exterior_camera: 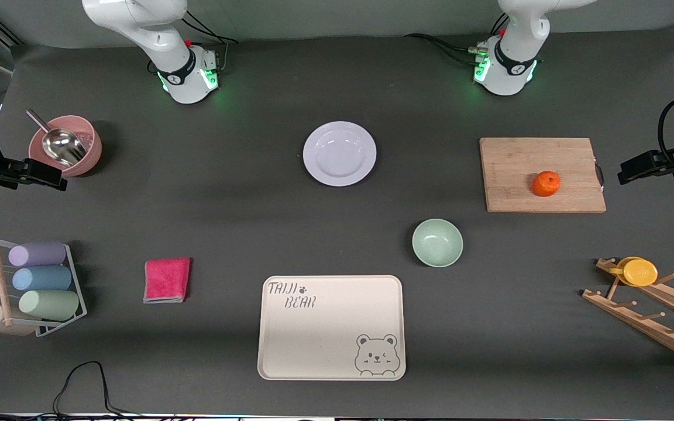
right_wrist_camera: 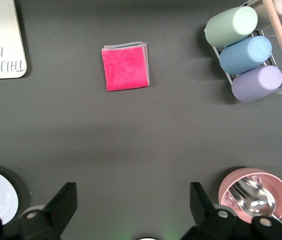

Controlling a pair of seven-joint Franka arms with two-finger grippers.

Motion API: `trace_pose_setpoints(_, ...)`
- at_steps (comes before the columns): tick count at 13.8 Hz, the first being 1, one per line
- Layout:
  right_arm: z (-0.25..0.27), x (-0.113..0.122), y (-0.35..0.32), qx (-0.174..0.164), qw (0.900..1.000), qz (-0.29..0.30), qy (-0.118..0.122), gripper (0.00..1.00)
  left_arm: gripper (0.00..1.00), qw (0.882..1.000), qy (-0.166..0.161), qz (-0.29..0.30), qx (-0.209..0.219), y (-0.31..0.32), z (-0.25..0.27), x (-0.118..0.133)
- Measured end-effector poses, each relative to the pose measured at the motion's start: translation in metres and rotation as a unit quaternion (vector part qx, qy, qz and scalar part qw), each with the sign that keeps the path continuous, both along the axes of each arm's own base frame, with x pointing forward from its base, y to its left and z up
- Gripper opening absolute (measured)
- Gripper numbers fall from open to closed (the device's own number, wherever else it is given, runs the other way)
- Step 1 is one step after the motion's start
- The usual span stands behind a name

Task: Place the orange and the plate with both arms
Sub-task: 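Move the left gripper toward the orange while the right gripper reaches the plate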

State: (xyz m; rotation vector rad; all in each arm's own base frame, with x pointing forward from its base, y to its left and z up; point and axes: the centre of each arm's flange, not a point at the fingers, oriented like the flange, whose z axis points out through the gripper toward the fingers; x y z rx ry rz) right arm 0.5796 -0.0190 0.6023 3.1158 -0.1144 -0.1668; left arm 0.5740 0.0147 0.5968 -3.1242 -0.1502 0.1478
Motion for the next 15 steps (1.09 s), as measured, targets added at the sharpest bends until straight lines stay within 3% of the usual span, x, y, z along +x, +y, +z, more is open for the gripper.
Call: trace_pose_setpoints(15, 0.000, -0.002, 0.006, 0.001, 1.000, 0.006, 0.007, 1.00, 1.00, 0.999, 0.031, 0.011, 0.001, 0.011, -0.001, -0.010)
